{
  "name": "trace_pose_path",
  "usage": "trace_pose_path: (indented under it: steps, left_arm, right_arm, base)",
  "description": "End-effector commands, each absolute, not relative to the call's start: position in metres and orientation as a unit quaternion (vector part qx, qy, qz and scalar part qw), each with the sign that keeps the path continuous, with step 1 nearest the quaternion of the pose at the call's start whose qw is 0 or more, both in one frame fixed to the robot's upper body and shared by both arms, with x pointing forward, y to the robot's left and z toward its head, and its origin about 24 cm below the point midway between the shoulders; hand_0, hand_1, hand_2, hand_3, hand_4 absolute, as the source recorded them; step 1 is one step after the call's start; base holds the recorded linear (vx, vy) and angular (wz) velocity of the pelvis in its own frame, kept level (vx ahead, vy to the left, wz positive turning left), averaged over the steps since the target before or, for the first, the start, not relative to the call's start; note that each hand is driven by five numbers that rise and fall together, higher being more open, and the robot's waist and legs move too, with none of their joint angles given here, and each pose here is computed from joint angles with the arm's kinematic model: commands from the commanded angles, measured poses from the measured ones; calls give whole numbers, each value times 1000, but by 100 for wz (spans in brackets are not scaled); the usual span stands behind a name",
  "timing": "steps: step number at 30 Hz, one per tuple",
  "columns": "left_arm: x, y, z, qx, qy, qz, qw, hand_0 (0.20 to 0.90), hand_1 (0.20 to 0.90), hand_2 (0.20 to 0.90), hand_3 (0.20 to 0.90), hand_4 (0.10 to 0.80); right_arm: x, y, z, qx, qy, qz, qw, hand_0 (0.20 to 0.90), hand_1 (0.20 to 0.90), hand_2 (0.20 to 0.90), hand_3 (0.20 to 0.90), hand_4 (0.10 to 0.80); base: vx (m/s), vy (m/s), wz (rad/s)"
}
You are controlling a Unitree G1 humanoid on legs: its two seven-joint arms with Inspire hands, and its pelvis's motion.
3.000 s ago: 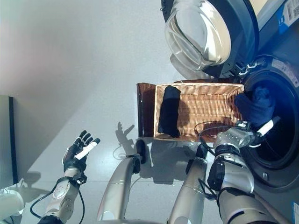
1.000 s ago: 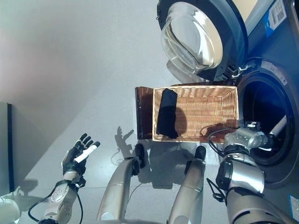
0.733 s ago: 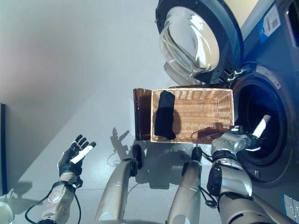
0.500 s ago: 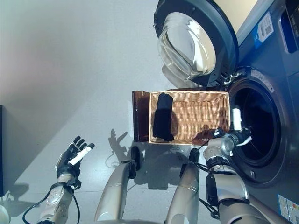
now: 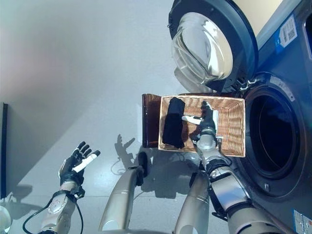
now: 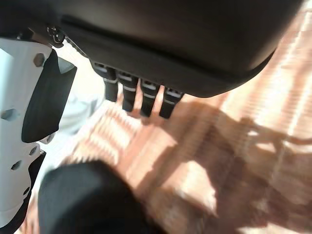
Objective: Pick up the clothes and place them into the washing machine
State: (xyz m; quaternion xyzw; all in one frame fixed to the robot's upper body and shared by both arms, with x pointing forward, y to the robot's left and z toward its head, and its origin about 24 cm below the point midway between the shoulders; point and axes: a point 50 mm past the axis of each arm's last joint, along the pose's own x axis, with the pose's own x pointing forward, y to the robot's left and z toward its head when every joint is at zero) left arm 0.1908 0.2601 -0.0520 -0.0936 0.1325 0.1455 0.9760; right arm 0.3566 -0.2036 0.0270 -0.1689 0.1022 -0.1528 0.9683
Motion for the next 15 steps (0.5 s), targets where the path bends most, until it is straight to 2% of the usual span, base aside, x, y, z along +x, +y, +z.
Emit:
trace_pose_path:
  steps: [1,15]
  left_arm:
    - [195,293,-23,-48,57,177,981,900,900,900,900,800]
    - [201,292,-19,-39,51,180,982,900,900,900,900,800]
  right_arm:
    - [375,-201,62,-217,39,-152,963,900,900,900,900,800]
    - [382,-164,64,-225,30,-116,967,900,900,900,900,800]
  base:
    - [0,0,0]
    - [0,0,0]
